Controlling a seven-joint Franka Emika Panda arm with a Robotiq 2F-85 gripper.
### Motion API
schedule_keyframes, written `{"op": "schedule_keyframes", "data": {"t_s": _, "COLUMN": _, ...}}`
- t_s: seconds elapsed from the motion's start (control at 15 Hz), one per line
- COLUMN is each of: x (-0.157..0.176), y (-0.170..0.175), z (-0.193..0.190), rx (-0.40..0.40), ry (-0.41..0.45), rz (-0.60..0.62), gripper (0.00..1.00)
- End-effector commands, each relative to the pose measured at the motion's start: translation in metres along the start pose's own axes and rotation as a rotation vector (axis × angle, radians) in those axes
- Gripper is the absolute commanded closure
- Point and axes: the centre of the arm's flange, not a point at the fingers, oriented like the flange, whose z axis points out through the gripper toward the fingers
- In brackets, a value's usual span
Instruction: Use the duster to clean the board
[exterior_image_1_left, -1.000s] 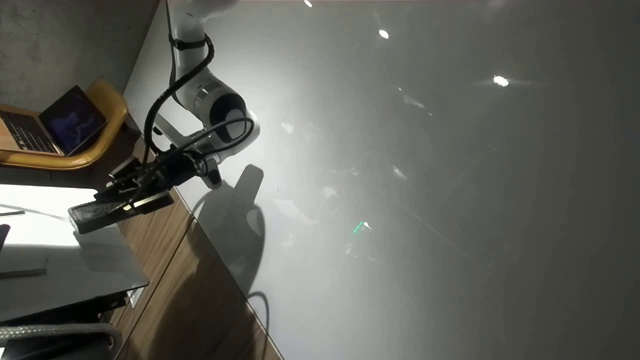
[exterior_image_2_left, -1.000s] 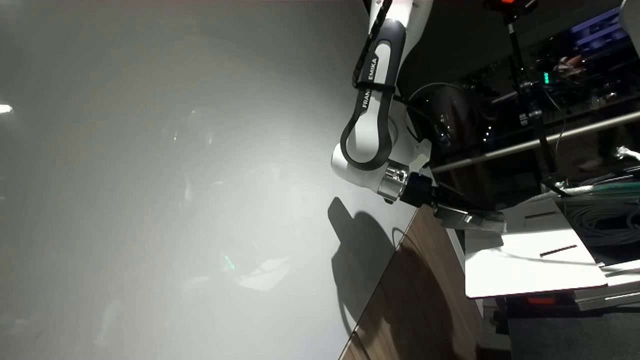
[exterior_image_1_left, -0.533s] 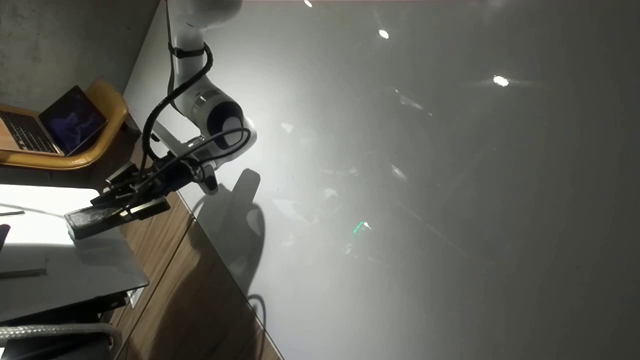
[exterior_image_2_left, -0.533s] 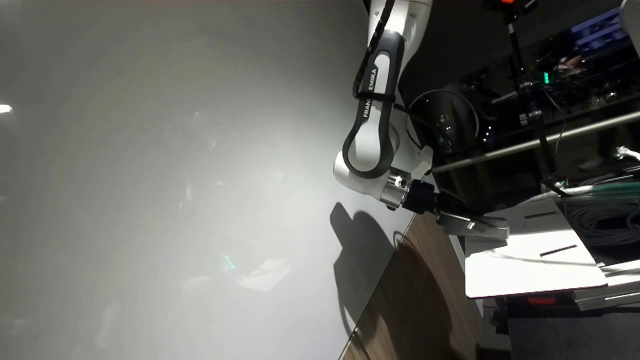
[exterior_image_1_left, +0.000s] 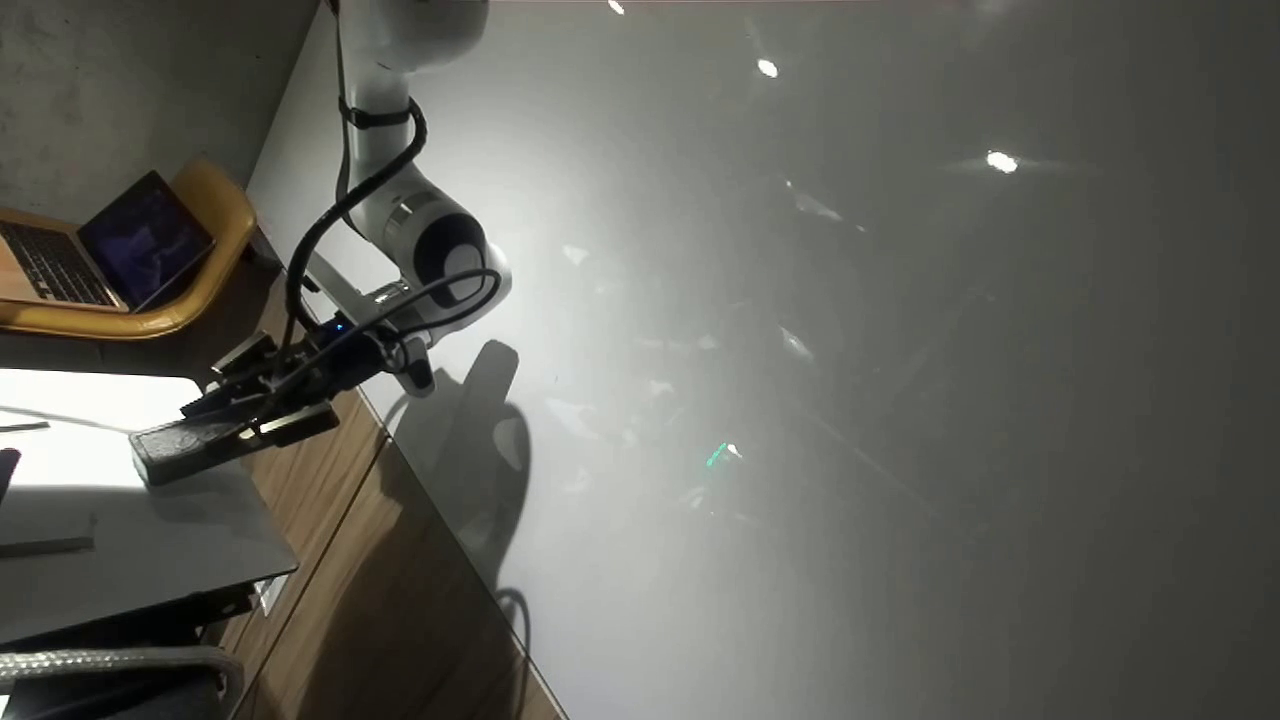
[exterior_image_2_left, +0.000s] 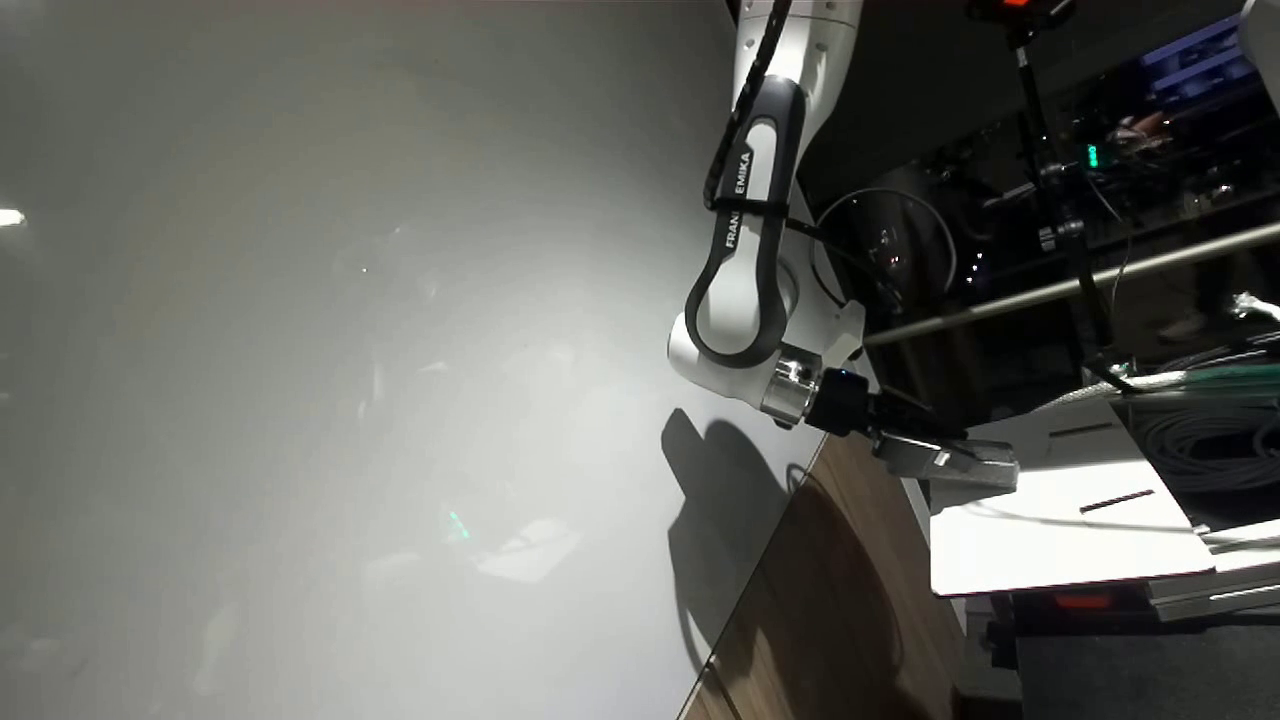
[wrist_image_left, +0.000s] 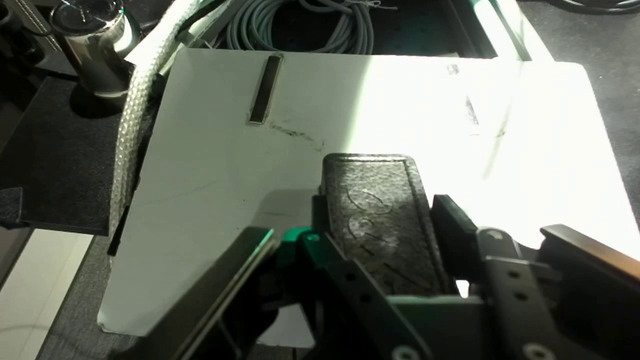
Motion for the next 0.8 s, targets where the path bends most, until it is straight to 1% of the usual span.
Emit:
{"op": "schedule_keyframes", "data": {"t_s": 0.0, "x": 0.007, "y": 0.002, "z": -0.003, "rx": 0.03, "ry": 0.003, "rz": -0.009, "gripper": 0.66}}
{"op": "schedule_keyframes", "data": {"t_s": 0.2, "x": 0.011, "y": 0.003, "z": 0.002, "rx": 0.034, "ry": -0.015, "rz": -0.006, "gripper": 0.66}}
{"op": "schedule_keyframes", "data": {"t_s": 0.27, "x": 0.013, "y": 0.004, "z": 0.003, "rx": 0.035, "ry": -0.022, "rz": -0.005, "gripper": 0.62}}
{"op": "schedule_keyframes", "data": {"t_s": 0.33, "x": 0.014, "y": 0.004, "z": 0.005, "rx": 0.035, "ry": -0.028, "rz": -0.004, "gripper": 0.48}}
{"op": "schedule_keyframes", "data": {"t_s": 0.4, "x": 0.015, "y": 0.004, "z": 0.007, "rx": 0.036, "ry": -0.034, "rz": -0.003, "gripper": 0.28}}
{"op": "schedule_keyframes", "data": {"t_s": 0.53, "x": 0.017, "y": 0.004, "z": 0.01, "rx": 0.037, "ry": -0.044, "rz": -0.002, "gripper": 0.16}}
{"op": "schedule_keyframes", "data": {"t_s": 0.6, "x": 0.017, "y": 0.004, "z": 0.012, "rx": 0.037, "ry": -0.048, "rz": -0.002, "gripper": 0.08}}
{"op": "schedule_keyframes", "data": {"t_s": 0.67, "x": 0.018, "y": 0.003, "z": 0.014, "rx": 0.037, "ry": -0.052, "rz": -0.002, "gripper": 0.02}}
{"op": "schedule_keyframes", "data": {"t_s": 0.73, "x": 0.019, "y": 0.003, "z": 0.015, "rx": 0.038, "ry": -0.055, "rz": -0.002, "gripper": 0.0}}
